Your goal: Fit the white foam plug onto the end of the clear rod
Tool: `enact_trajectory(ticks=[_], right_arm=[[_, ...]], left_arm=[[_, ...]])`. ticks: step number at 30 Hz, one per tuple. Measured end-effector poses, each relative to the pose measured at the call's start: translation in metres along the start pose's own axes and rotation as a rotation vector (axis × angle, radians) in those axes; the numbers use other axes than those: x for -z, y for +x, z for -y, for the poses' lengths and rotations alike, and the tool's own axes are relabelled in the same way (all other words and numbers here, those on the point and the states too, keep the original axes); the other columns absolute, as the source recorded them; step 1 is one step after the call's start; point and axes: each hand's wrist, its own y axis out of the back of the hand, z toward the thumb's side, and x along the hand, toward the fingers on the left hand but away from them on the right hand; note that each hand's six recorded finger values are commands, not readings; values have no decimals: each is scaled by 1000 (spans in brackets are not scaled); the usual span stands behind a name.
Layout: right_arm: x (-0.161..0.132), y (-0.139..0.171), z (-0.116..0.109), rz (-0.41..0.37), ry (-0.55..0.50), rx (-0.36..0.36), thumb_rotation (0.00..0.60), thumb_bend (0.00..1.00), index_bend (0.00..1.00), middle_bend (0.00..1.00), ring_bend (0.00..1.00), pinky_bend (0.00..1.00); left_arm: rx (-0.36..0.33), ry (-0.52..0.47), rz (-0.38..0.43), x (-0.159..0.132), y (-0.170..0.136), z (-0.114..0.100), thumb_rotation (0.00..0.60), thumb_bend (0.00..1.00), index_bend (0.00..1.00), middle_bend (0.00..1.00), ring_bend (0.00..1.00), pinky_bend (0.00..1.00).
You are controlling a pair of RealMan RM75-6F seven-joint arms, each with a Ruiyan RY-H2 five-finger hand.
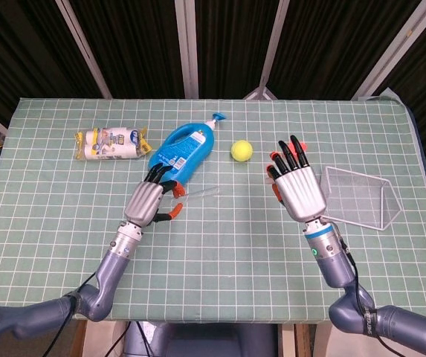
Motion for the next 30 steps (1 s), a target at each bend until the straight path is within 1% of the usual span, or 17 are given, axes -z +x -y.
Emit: enact_trajectory(ticks=[5, 13, 18, 25, 30], right_arm=[[-12, -13, -6, -74, 75, 49, 600, 391, 605, 319, 139, 17], [-28, -24, -5, -118, 153, 100, 600, 390, 605, 319, 138, 17], [-34, -25, -3, -120, 171, 119, 600, 391, 605, 319, 139, 17], [-41, -24, 0, -88, 186, 138, 600, 391, 604, 319, 139, 17], [-44, -25, 1, -82, 186, 141, 600, 391, 604, 319, 139, 17]], left_arm=[[4, 25, -7, -2, 9, -2, 600, 672, 566, 597, 118, 0], [-5, 7, -36, -9, 15, -3, 600, 672, 566, 597, 118, 0], [-18, 2, -47, -11, 17, -5, 600, 672, 566, 597, 118, 0], [-37, -12, -90, -11, 16, -2, 600, 672, 566, 597, 118, 0], [-40, -14, -107, -10, 16, 0, 600, 672, 566, 598, 128, 0]])
